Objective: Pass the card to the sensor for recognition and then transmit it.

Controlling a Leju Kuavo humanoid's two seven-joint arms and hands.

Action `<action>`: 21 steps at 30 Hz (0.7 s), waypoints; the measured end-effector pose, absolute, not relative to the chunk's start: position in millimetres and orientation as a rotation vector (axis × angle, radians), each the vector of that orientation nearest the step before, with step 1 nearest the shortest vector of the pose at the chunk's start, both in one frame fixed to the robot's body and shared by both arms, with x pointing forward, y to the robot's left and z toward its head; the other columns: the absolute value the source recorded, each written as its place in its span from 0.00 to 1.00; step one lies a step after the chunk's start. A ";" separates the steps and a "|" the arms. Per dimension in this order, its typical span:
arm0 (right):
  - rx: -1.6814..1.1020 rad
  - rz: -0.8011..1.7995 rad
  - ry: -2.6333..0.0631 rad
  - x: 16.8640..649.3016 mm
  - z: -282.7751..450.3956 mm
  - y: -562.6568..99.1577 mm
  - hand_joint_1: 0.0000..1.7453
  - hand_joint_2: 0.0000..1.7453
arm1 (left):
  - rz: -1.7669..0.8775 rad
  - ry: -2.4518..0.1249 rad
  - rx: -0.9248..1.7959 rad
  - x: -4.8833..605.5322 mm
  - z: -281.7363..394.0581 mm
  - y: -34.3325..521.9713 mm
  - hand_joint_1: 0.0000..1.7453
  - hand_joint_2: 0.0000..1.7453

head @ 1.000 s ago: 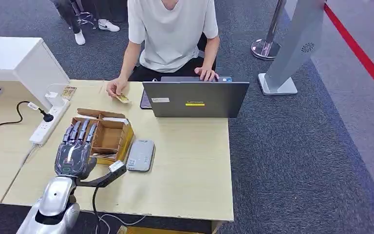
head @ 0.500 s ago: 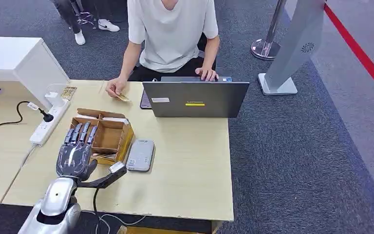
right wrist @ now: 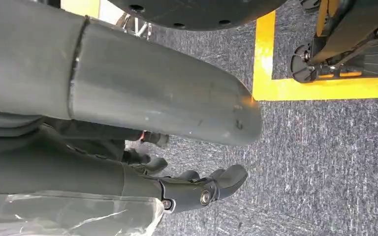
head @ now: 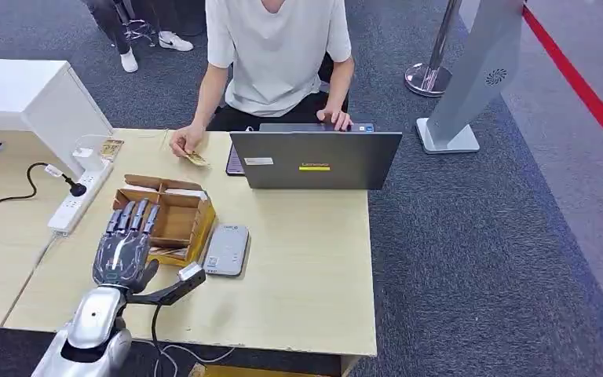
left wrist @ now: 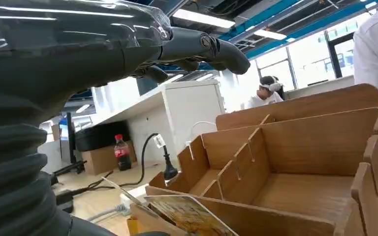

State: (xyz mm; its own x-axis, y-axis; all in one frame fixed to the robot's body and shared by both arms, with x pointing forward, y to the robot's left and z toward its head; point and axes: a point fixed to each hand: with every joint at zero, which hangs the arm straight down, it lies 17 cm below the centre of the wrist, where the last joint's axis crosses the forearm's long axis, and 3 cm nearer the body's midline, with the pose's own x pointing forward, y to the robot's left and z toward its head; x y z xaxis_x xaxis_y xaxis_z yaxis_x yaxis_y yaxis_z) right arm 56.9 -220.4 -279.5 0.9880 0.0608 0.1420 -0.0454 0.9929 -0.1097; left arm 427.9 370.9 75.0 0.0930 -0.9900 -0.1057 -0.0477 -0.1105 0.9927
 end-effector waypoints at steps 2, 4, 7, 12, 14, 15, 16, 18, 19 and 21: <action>-0.106 0.056 -0.146 56.9 -279.5 -220.3 0.00 0.00 | -1.199 -1.121 1.364 427.3 72.3 371.0 0.00 1.00; -0.106 0.057 -0.146 57.0 -279.5 -220.2 0.00 0.00 | -1.202 -1.118 1.359 426.8 70.3 370.7 0.00 1.00; -0.106 0.059 -0.148 57.2 -279.4 -220.2 0.00 0.00 | -1.208 -1.109 1.350 425.8 66.0 370.7 0.00 1.00; -0.105 0.060 -0.150 57.6 -279.4 -220.1 0.00 0.00 | -1.214 -1.096 1.337 424.0 59.2 371.1 0.00 1.00; -0.104 0.060 -0.150 57.6 -279.4 -219.8 0.00 0.00 | -1.216 -1.090 1.330 423.1 55.7 370.7 0.00 1.00; -0.104 0.060 -0.150 57.5 -279.4 -219.8 0.00 0.00 | -1.217 -1.088 1.327 422.4 54.0 370.5 0.00 1.00; -0.104 0.060 -0.150 57.6 -279.4 -219.8 0.00 0.00 | -1.218 -1.086 1.325 422.1 52.8 370.5 1.00 1.00; -0.104 0.061 -0.150 57.5 -279.4 -219.8 0.00 0.00 | -1.222 -1.080 1.319 421.5 50.3 370.8 1.00 1.00; -0.104 0.062 -0.150 57.5 -279.4 -219.8 0.00 0.00 | -1.228 -1.076 1.312 421.2 48.1 370.5 1.00 1.00; -0.103 0.063 -0.151 57.6 -279.3 -219.5 0.00 0.00 | -1.234 -1.069 1.302 420.4 44.5 370.6 1.00 1.00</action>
State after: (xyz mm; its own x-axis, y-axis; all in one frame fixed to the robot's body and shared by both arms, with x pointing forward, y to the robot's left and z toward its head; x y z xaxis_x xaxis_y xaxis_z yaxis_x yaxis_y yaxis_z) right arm 57.6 -219.5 -279.3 0.9866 0.0708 0.1467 -0.0553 0.9927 -0.1070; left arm 420.4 370.6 44.5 0.0862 -0.9906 -0.1057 0.0368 -0.1029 0.9940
